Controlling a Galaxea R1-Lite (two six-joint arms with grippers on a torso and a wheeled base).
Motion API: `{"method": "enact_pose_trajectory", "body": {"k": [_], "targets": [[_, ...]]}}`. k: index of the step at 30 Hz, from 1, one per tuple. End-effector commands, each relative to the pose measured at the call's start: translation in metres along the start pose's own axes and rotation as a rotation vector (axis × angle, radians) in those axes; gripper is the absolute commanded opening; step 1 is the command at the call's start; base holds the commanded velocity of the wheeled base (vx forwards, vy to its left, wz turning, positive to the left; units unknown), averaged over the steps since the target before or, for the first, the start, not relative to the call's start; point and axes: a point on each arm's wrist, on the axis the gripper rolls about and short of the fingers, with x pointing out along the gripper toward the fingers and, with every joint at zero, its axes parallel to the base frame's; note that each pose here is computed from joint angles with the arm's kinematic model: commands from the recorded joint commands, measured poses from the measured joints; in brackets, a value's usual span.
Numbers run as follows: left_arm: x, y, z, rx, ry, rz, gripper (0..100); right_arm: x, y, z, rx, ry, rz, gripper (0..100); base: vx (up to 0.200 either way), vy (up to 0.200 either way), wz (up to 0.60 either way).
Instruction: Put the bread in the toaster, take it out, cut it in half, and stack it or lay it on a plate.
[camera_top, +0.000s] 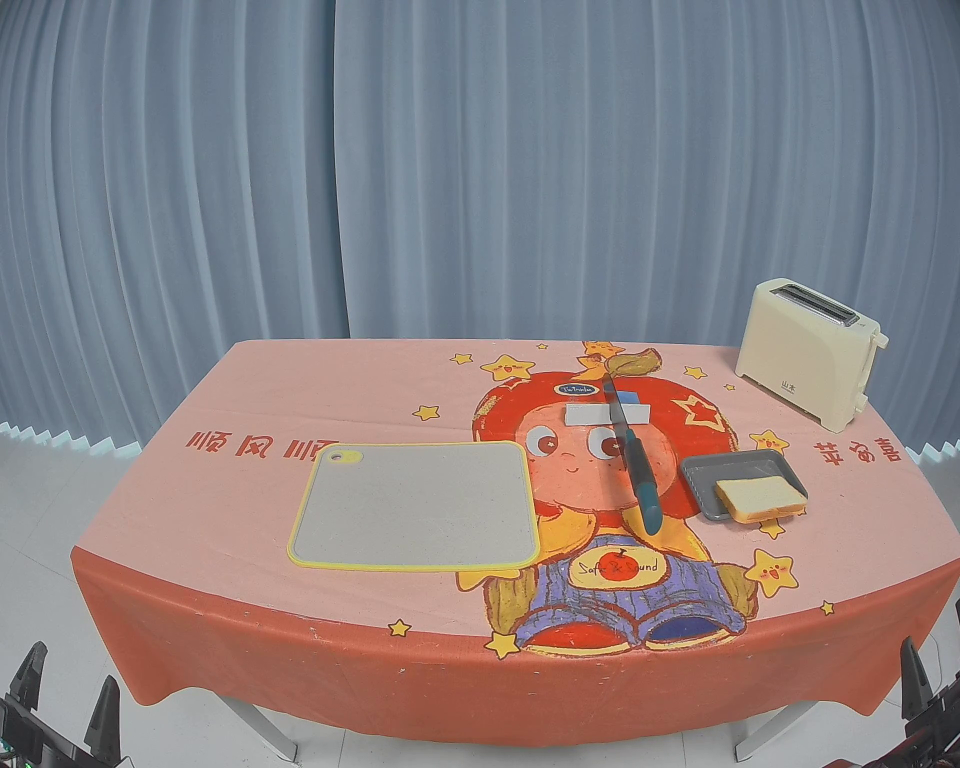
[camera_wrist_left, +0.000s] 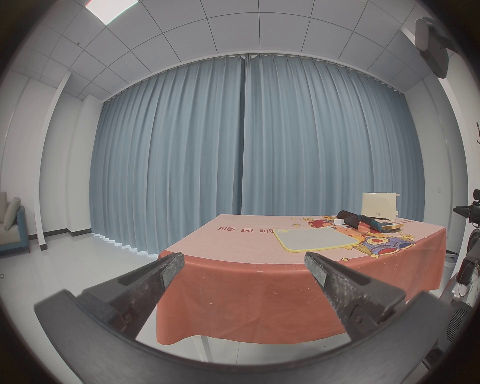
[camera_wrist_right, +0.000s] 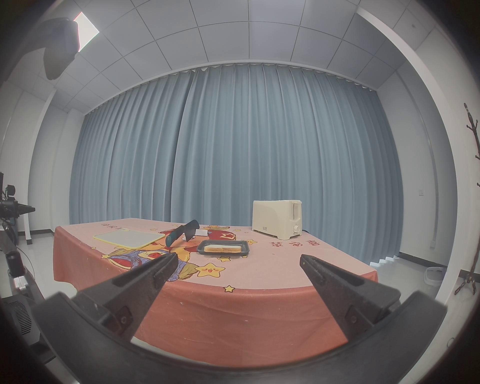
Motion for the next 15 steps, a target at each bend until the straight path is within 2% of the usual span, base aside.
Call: {"method": "enact_pose_trajectory", "body": {"k": [1, 10, 12, 13, 14, 15], "targets": [[0.001, 0.0, -0.005, 0.0, 0.019, 0.001, 100, 0.0, 0.0, -0.005, -0.001, 0.001, 0.0, 100, 0.0, 0.0, 0.0], [0.001, 0.0, -0.005, 0.0, 0.019, 0.001, 100, 0.0, 0.0, -0.005, -0.001, -0.002, -0.001, 100, 0.0, 0.0, 0.0], [0.001, 0.0, -0.005, 0.0, 0.019, 0.002, 100, 0.0, 0.0, -0.001, 0.0, -0.042, -0.002, 100, 0.0, 0.0, 0.0], [0.001, 0.0, -0.005, 0.0, 0.019, 0.001, 100, -0.001, 0.0, 0.008, -0.004, -0.125, -0.004, 100, 0.0, 0.0, 0.0], [0.001, 0.0, -0.005, 0.0, 0.019, 0.001, 100, -0.001, 0.0, 0.012, -0.003, -0.168, -0.005, 100, 0.0, 0.0, 0.0], [0.001, 0.0, -0.005, 0.0, 0.019, 0.001, 100, -0.001, 0.0, 0.012, -0.003, -0.168, -0.005, 100, 0.0, 0.0, 0.0]]}}
